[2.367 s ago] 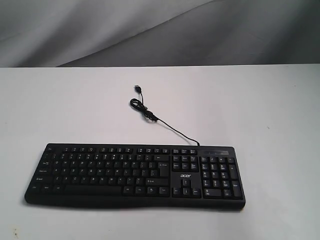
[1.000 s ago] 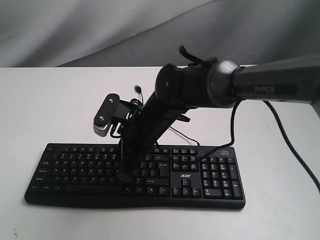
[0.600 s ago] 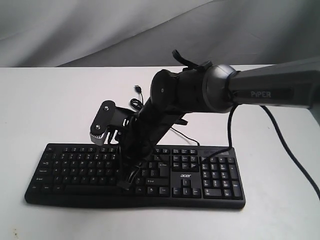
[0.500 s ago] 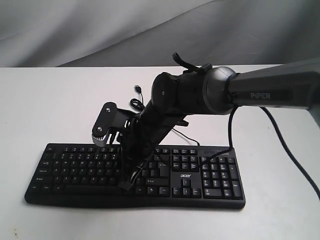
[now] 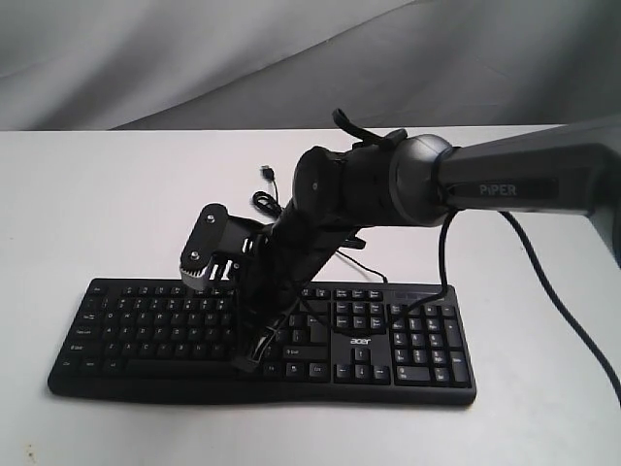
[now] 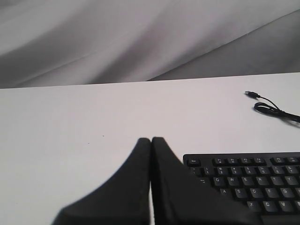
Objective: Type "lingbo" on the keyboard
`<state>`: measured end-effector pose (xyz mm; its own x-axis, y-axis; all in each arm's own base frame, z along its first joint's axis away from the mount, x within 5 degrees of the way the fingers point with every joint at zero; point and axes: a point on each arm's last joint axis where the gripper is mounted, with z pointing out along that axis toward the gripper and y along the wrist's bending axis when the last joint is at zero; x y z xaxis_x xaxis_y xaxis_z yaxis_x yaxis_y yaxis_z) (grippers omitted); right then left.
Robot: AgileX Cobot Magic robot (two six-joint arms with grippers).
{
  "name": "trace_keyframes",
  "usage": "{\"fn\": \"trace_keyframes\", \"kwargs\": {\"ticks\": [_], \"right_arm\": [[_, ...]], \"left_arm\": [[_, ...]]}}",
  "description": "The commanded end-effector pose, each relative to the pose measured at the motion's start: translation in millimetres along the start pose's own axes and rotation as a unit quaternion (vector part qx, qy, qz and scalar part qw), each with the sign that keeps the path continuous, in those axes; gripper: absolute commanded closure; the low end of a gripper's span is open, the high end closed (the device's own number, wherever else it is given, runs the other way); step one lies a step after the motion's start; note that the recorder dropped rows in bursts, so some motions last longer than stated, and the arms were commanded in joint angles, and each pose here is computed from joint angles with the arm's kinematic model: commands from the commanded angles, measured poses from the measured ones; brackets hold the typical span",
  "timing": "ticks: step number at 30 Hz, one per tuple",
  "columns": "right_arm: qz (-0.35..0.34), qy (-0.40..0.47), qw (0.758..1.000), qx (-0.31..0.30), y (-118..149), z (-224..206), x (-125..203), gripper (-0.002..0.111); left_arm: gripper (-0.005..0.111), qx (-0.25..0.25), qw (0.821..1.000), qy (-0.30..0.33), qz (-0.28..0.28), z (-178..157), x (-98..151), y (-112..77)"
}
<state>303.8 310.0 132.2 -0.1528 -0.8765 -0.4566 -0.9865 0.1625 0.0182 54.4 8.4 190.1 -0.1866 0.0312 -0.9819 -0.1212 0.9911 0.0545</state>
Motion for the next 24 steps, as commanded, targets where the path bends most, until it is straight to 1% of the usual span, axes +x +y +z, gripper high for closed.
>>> {"fn": "trace_keyframes", "kwargs": {"ticks": [1,6,10,17,24], "right_arm": [[-0.003,0.006,1.0,-0.007,2.4,0.5,1.7,0.108],[-0.003,0.007,1.0,-0.009,2.8,0.5,1.9,0.108],[-0.004,0.021,1.0,-0.015,1.8,13.8,8.9,0.108],[-0.012,0.001,1.0,-0.003,4.6,-11.9,-3.3,0.108],[-0.019,-0.025,0.999,0.029,2.3,-12.6,-12.1,0.108]], "left_arm": [[0.106,0.0,1.0,-0.003,-0.003,0.1,0.8,-0.2],[0.106,0.0,1.0,-0.003,-0.003,0.1,0.8,-0.2],[0.106,0.0,1.0,-0.003,-0.003,0.1,0.8,-0.2],[0.106,0.0,1.0,-0.003,-0.003,0.1,0.8,-0.2],[0.106,0.0,1.0,-0.003,-0.003,0.1,0.8,-0.2]]}}
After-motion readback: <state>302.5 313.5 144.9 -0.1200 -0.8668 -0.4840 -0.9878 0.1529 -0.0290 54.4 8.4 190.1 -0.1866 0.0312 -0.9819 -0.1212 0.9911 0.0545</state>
